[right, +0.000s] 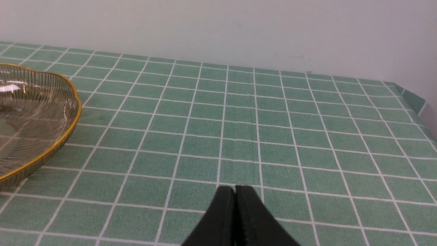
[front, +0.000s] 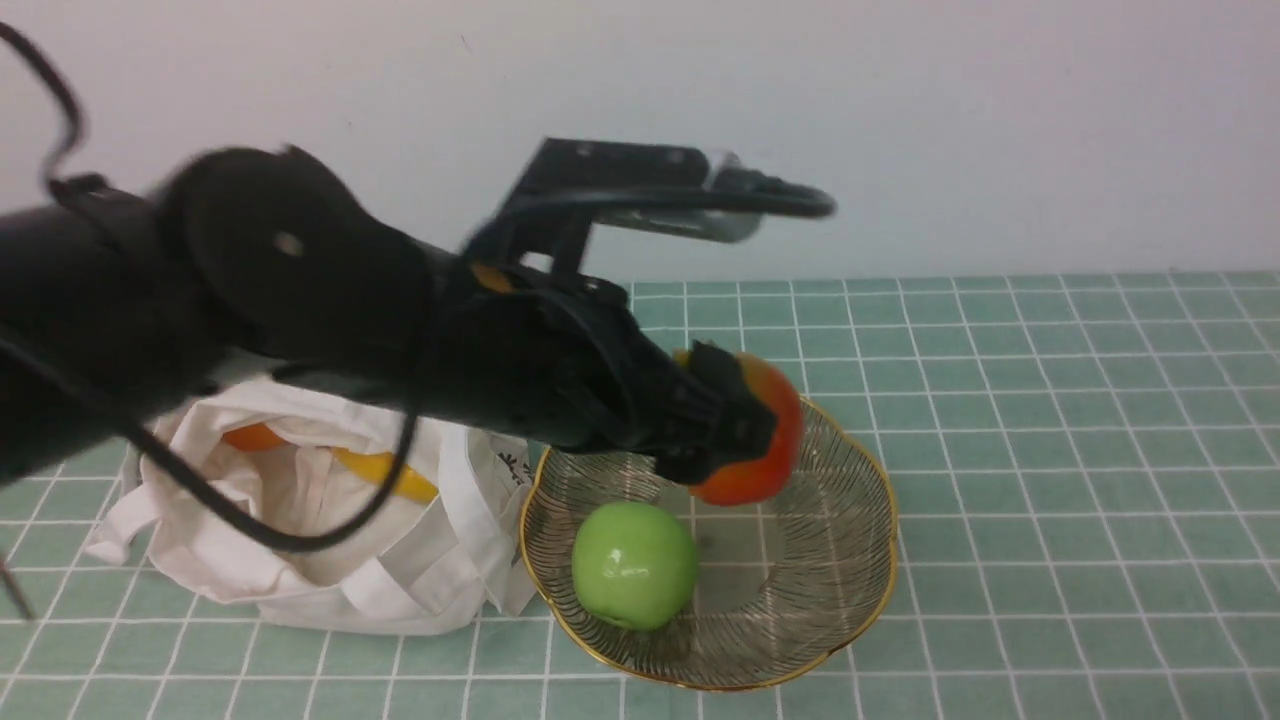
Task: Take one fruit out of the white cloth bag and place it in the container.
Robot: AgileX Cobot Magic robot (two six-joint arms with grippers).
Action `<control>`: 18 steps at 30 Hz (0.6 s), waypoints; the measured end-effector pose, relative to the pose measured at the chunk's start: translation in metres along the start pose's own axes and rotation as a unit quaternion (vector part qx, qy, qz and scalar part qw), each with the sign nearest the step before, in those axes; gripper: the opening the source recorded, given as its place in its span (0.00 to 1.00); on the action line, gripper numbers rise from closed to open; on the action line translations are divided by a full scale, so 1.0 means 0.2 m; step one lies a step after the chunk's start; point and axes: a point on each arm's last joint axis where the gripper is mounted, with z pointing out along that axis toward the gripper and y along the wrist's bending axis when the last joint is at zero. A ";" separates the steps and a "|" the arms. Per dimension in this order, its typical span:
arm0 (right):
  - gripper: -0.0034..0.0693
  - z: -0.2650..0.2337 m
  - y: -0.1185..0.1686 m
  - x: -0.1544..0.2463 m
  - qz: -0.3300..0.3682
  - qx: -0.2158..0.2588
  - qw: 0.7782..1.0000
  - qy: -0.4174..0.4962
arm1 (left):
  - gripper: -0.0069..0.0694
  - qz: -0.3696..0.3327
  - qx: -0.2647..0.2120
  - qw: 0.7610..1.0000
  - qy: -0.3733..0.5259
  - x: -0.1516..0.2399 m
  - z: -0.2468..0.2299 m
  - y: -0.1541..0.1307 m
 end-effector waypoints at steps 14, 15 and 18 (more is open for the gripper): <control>0.03 0.00 0.00 0.00 0.000 0.000 1.000 0.000 | 0.89 -0.006 -0.024 0.998 0.066 0.14 0.38 0.09; 0.03 0.00 0.00 0.00 0.000 0.000 1.000 0.000 | 0.92 -0.005 -0.024 0.998 0.066 0.14 0.38 0.09; 0.03 0.00 0.00 0.00 0.000 0.000 1.000 0.000 | 0.98 -0.004 -0.023 0.998 0.066 0.14 0.38 0.09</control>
